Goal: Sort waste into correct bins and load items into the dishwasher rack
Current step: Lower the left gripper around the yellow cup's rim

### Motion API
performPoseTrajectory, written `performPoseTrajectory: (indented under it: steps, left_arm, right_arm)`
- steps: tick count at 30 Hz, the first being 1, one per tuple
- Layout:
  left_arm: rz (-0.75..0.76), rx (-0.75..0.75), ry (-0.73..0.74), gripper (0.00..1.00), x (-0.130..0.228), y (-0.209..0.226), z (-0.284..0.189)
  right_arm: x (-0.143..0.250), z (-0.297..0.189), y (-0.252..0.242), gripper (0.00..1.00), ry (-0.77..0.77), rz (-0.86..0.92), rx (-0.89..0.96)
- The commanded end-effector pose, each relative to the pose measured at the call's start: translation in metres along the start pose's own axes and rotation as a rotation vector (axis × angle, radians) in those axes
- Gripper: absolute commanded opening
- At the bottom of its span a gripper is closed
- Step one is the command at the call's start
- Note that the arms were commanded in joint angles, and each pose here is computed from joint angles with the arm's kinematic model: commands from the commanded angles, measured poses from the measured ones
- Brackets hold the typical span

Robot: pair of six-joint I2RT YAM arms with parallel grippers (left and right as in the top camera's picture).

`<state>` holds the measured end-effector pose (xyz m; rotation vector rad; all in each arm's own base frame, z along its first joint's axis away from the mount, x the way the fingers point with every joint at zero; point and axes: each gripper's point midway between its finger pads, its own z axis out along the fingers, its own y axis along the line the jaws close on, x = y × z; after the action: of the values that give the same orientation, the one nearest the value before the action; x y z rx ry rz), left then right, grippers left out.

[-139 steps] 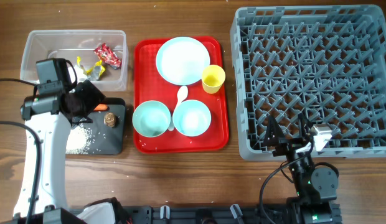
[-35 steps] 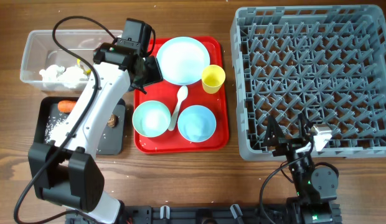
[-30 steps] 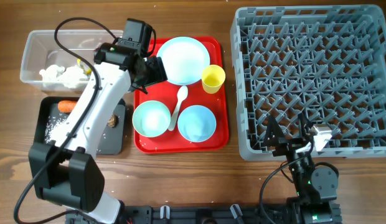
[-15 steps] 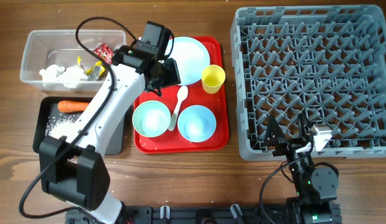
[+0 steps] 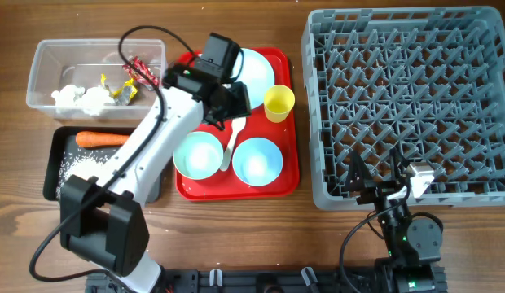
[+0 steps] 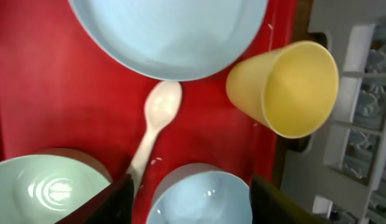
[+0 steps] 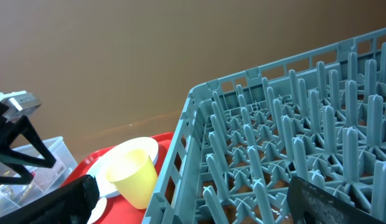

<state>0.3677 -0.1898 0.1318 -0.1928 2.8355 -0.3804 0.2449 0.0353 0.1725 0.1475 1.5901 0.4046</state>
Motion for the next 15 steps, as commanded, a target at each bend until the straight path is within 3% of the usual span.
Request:
performPoseTrajectory:
  steps: [1, 15]
  left_arm:
    - [0.055, 0.038, 0.017, 0.59, 0.014, -0.028, 0.003]
    - [0.087, 0.084, -0.007, 0.56, 0.015, -0.047, 0.003]
  right_arm:
    - [-0.002, 0.0, 0.0, 1.0, -0.01, -0.008, 0.004]
    - [-0.002, 0.0, 0.0, 1.0, -0.01, -0.008, 0.004]
